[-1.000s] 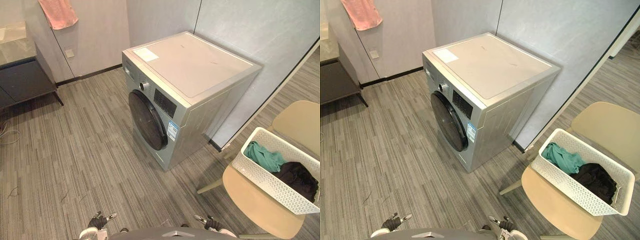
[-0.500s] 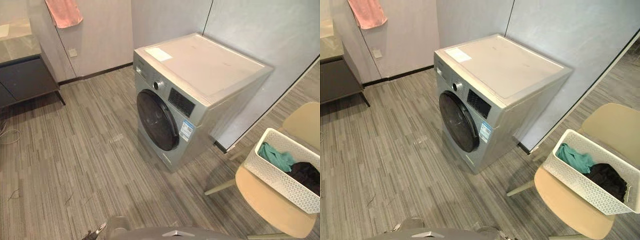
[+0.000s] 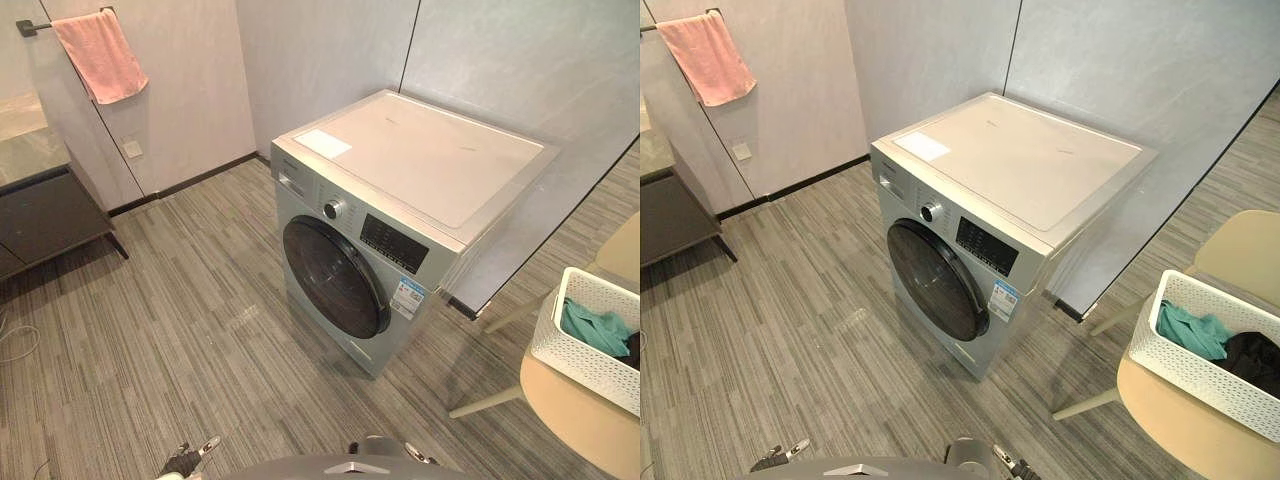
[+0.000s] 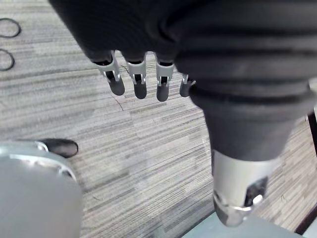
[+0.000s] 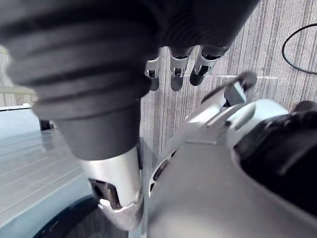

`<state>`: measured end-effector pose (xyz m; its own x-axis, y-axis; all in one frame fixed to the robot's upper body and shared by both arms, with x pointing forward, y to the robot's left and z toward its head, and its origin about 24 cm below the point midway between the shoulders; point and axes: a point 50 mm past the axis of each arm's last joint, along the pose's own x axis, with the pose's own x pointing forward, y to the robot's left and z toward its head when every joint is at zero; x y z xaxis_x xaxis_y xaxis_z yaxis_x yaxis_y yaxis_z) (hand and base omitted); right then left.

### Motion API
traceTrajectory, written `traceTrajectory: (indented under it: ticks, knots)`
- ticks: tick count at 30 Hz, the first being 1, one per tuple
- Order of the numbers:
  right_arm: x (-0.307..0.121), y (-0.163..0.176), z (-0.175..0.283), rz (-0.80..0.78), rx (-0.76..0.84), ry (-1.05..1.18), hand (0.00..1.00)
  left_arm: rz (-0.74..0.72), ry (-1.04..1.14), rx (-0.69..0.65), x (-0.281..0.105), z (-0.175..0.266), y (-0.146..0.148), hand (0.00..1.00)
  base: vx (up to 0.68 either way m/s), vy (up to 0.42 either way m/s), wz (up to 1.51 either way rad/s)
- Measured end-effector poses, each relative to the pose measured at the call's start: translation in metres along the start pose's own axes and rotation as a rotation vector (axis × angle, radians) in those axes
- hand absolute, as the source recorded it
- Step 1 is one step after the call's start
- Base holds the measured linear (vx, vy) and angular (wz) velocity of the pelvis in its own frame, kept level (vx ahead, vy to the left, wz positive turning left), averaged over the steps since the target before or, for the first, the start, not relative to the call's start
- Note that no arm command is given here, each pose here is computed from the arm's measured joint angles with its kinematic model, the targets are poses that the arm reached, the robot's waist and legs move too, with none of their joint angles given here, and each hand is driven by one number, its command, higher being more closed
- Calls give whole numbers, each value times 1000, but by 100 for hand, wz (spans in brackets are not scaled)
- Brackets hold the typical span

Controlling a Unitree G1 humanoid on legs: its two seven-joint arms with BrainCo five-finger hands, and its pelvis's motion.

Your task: Pick up the laundry basket with both hands and put the clothes into the washing machine.

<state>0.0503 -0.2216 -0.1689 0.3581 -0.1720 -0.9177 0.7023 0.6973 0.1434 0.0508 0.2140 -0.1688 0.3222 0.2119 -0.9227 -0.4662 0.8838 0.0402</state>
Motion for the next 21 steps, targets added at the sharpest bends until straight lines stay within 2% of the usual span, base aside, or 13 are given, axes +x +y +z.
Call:
traceTrajectory:
  ticks: [4, 9, 14, 19, 21]
  knots:
    - [0, -5, 10, -11, -15, -37, 0, -20, 26, -91, 0, -9, -16, 0, 156, -73, -14]
    - [-2, -7, 1, -15, -43, -14, 0, -48, -24, -120, 0, 2, -28, 0, 60, -56, 49]
    - [1, 11, 19, 55, -183, -77, 0, -71, -98, -132, 1, 19, -33, 0, -36, 37, 7]
    - [6, 47, 30, 156, -255, -109, 0, -48, -84, -126, 0, 14, -27, 0, 46, 217, -41]
    - [6, 48, 32, 174, -335, -107, 0, -42, -54, -122, 0, 6, -27, 0, 32, 315, -69]
